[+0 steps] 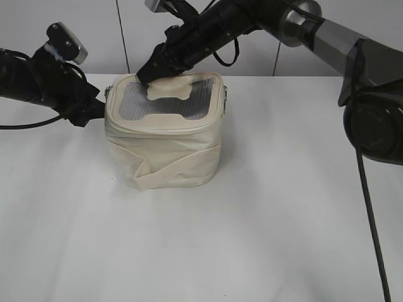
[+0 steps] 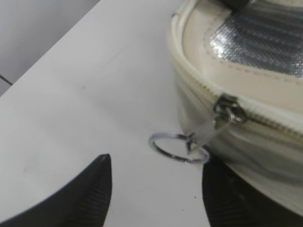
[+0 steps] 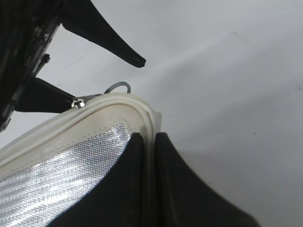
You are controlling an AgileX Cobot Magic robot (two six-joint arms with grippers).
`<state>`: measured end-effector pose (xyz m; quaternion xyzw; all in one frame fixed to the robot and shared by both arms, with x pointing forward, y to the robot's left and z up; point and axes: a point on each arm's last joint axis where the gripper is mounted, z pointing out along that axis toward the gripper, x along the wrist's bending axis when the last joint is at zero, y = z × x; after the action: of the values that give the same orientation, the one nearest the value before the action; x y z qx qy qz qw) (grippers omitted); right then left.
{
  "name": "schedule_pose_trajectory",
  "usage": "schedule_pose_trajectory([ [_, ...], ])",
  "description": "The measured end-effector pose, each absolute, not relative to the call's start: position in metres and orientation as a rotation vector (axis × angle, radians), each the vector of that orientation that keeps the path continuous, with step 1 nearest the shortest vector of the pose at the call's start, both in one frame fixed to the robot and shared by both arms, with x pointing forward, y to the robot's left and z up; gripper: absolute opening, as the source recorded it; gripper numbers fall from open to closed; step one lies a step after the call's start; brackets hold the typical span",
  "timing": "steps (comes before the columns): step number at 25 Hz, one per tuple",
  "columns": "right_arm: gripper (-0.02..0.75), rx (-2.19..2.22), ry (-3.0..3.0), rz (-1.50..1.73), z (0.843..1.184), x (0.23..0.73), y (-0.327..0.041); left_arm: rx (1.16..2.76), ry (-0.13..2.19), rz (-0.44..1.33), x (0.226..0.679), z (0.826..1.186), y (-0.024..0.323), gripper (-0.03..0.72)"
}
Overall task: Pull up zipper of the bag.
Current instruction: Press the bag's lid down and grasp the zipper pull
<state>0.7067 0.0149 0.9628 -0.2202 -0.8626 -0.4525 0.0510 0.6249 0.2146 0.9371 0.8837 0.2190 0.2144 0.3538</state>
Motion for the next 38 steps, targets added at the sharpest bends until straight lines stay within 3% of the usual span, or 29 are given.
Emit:
schedule_pose_trajectory([
  [15,0.044,-0.67,-2.625,-1.377,0.9628,0.7067,0.0149,2.186,0.721,0.575,0.6304,0.9408,0.2156,0.468],
  [24,0.044,-0.67,-2.624,-1.377,0.9629,0.7067,0.0149,2.187,0.699,0.559,0.6292,0.9409,0.2142,0.44],
  [27,0.044,-0.67,-2.624,-1.377,0.9629,0.7067,0.0149,2.188,0.683,0.547,0.6284,0.941,0.2132,0.355],
  [32,0.044,-0.67,-2.624,-1.377,0.9629,0.7067,0.0149,2.181,0.66,0.523,0.6268,0.9415,0.2104,0.056],
  [34,0.044,-0.67,-2.624,-1.377,0.9629,0.7067,0.0149,2.182,0.653,0.519,0.6264,0.9415,0.2096,0.003],
  [38,0.044,-0.674,-2.622,-1.376,0.9629,0.7067,0.0149,2.22,0.664,0.484,0.6239,0.9385,0.2107,-0.004],
])
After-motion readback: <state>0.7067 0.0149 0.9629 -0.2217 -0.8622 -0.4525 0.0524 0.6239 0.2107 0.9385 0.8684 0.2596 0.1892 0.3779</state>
